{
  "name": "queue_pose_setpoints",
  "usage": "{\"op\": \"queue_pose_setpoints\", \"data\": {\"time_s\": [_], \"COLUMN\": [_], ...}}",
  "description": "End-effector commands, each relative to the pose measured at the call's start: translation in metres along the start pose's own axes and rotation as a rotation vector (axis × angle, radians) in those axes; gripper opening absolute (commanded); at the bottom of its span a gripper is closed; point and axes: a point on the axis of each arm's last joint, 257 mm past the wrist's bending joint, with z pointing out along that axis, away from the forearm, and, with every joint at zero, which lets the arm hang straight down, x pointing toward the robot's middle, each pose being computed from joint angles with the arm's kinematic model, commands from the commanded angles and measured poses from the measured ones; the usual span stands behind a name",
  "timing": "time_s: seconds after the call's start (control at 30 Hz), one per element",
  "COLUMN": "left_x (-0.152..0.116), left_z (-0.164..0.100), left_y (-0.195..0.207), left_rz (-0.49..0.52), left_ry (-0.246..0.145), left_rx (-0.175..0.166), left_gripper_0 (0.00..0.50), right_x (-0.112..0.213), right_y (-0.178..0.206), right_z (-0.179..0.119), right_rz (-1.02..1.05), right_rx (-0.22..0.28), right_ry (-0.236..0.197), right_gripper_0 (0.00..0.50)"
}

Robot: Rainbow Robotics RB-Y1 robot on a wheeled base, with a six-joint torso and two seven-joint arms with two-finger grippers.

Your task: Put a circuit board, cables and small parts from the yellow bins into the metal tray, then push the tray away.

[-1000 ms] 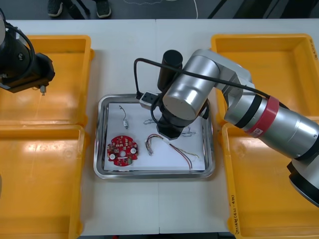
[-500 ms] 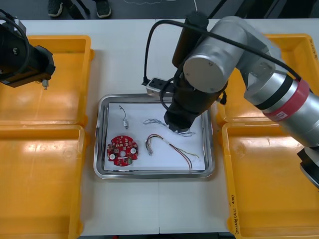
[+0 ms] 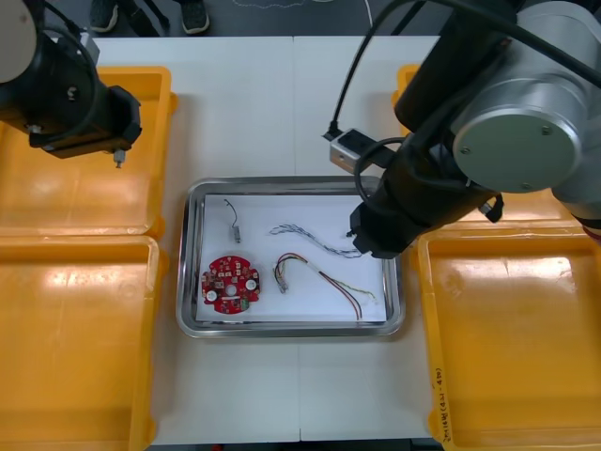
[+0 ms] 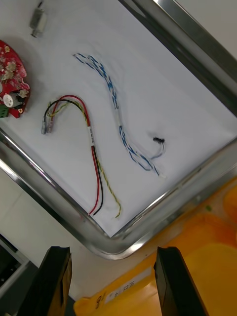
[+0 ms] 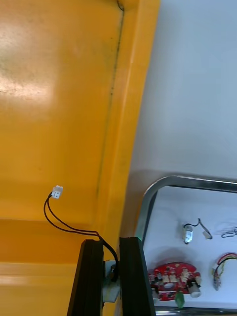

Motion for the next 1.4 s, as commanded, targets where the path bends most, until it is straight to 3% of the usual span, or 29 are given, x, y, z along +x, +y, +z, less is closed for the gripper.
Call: {"op": "queue_pose_setpoints", "data": {"time_s": [0.03, 0.3, 0.53, 0.8, 0.97, 1.4], "left_x": [-0.017, -0.010, 0.000, 0.023, 0.040, 0.095], "left_z": [-0.024, -0.019, -0.008, 0.009, 0.020, 0.066], "left_y": [-0.031, -0.080, -0.127, -0.172, -0.181, -0.157], "left_rz": [-0.065, -0.048, -0.012, -0.018, 0.002, -0.014], "left_ry": [-0.059, -0.037, 0.014, 0.066, 0.099, 0.209], "left_rx": [0.003, 0.058, 0.063, 0.094, 0.077, -0.009], "left_gripper_0": [0.000, 0.000, 0.000, 0.000, 0.000, 0.000], "right_x": [0.027, 0.066, 0.101, 0.134, 0.150, 0.175], "right_y": [-0.022, -0.036, -0.063, -0.085, -0.092, -0.096], "right_z": [-0.017, -0.024, -0.030, -0.030, -0.024, -0.018], "right_rz": [0.140, 0.332, 0.450, 0.531, 0.582, 0.728], "right_rx": [0.031, 0.035, 0.077, 0.150, 0.185, 0.153], "right_ry": [-0.017, -0.022, -0.009, 0.005, 0.014, 0.004], "right_gripper_0": [0.495, 0.493, 0.493, 0.493, 0.494, 0.495]}}
